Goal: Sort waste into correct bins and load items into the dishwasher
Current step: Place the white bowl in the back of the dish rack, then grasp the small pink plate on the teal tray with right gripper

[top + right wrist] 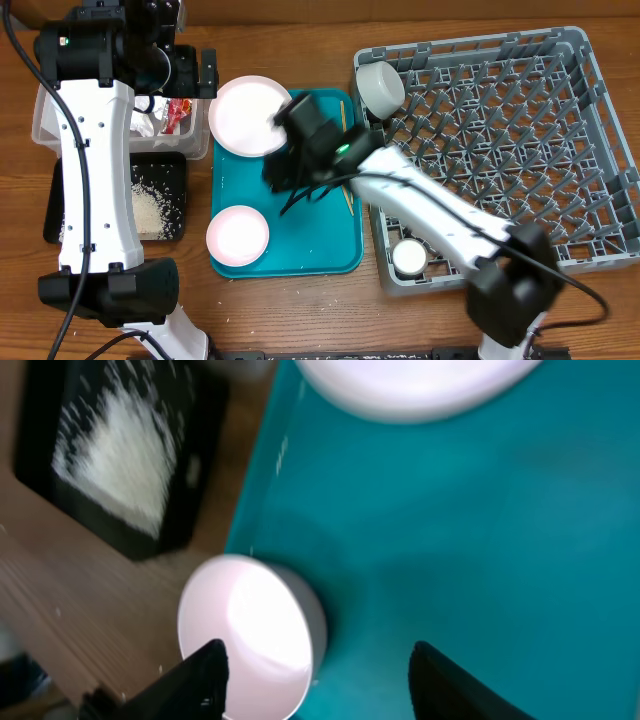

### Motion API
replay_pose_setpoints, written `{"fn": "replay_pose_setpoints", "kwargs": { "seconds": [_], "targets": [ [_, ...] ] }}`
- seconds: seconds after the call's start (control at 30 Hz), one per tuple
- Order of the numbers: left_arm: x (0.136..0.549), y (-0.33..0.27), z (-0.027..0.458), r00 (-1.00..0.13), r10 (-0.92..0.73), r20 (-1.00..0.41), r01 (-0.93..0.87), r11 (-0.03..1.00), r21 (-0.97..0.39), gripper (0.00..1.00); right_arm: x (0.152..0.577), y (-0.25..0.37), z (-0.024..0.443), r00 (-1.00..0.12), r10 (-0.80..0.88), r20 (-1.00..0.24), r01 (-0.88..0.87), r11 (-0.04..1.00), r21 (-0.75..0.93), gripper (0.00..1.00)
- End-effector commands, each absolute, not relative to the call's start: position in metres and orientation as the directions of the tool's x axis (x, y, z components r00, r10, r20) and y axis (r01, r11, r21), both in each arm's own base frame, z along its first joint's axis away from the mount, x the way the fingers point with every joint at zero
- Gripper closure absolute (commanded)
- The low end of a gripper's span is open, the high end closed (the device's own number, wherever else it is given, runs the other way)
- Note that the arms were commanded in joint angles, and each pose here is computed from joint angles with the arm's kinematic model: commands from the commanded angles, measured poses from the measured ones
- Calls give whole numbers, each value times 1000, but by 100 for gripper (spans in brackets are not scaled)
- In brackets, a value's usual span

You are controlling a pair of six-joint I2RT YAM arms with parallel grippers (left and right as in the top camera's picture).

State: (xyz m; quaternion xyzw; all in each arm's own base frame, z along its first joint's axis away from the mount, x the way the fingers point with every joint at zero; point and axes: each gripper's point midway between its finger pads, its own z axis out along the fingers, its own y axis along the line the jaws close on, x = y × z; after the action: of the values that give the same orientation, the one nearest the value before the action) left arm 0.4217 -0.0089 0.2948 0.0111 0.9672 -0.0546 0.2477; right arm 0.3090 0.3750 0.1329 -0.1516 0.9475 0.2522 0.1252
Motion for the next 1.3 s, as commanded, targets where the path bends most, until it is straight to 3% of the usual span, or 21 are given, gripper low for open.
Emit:
{"fn": "replay_pose_setpoints", "kwargs": {
  "seconds": [0.0,0.13,0.3,0.53,0.73,0.83,1.0,1.1,1.2,1.27],
  "targets": [
    [422,-8,300,-869,-9,-495,45,994,-97,0,281,394,91,-954,-218,-206,-288,858,426,44],
    [422,-7,300,-869,-10,-495,44,994,-97,0,268,402,53,-954,-256,-155,-297,876,381,46],
    [422,-8,300,-869,-9,-495,45,994,-97,0,268,401,48,-961,-237,-140,-273,885,377,67],
    [422,-7,300,-869,-9,-495,45,994,-97,0,265,401,32,-970,-222,-99,-243,896,371,79],
    [422,-7,300,-869,-9,-495,45,994,-97,0,264,400,28,-971,-221,-88,-238,899,368,81],
    [422,-8,300,-869,-9,-495,45,994,-97,0,264,401,28,-973,-213,-86,-229,900,370,96],
    [422,-8,300,-869,-9,-495,45,994,-97,0,276,394,46,-978,-184,-95,-206,916,343,96],
    [422,-8,300,-869,-9,-495,45,994,-97,0,305,356,72,-977,-122,-176,-156,969,192,96],
    [422,-7,300,-869,-9,-495,45,994,-97,0,342,297,118,-937,-69,-344,-61,998,-33,96],
    [422,-8,300,-869,-9,-495,45,994,-97,0,367,237,188,-855,-37,-517,69,980,-185,96]
  ]
}}
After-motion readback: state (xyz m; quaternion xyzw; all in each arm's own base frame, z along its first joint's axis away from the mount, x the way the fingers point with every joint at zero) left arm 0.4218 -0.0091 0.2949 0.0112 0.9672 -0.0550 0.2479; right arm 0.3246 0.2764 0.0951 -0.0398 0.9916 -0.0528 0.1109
